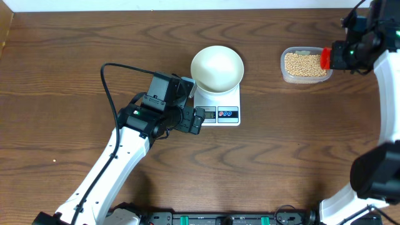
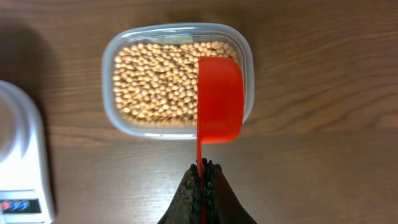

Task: Scoop item into bowl and weigh 50g on scale
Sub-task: 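Lower the red scoop with the right gripper into the soybean tub, then drag the scoop through the soybeans and lift it filled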

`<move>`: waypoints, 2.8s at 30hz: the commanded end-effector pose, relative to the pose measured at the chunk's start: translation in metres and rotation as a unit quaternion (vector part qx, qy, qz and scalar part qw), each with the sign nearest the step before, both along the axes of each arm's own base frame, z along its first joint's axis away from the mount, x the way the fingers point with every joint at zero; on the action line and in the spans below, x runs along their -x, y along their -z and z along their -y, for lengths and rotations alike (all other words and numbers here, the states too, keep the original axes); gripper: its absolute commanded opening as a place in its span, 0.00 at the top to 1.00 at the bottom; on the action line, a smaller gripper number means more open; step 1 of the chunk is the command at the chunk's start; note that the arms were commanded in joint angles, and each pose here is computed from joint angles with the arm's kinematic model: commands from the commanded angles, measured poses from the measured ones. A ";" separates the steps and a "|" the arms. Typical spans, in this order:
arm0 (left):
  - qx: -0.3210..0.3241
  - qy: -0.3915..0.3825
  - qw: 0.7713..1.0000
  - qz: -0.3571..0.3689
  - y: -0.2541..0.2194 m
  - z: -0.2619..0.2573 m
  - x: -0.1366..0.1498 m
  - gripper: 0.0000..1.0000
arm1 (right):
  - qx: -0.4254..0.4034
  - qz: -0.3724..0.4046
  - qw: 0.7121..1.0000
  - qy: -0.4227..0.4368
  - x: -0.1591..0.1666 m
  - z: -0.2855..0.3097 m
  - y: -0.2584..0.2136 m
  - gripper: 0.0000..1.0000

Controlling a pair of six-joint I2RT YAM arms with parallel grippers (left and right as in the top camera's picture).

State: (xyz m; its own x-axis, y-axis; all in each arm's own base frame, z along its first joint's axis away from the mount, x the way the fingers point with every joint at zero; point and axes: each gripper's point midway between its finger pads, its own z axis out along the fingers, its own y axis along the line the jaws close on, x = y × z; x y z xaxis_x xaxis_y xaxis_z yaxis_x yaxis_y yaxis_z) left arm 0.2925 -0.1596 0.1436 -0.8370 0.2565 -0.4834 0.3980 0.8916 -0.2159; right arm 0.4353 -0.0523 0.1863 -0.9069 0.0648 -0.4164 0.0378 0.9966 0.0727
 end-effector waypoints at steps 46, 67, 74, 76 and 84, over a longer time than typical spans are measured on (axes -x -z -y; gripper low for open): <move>-0.008 0.003 1.000 -0.002 0.004 -0.001 0.000 0.05 | -0.322 -0.052 0.945 0.016 -0.026 -0.022 0.074 0.99; -0.008 0.003 1.000 -0.002 0.004 -0.001 0.000 0.05 | -0.365 -0.080 0.923 0.098 -0.019 -0.022 0.109 0.99; -0.008 0.003 1.000 -0.002 0.004 -0.001 0.000 0.05 | -0.433 -0.048 0.897 0.078 -0.025 -0.022 0.088 0.99; -0.008 0.003 1.000 -0.002 0.004 -0.001 0.000 0.05 | -0.446 -0.037 0.891 0.075 -0.025 -0.016 0.083 0.99; -0.008 0.003 1.000 -0.002 0.004 -0.001 0.000 0.05 | -0.473 -0.009 0.878 0.077 -0.017 0.013 0.072 0.99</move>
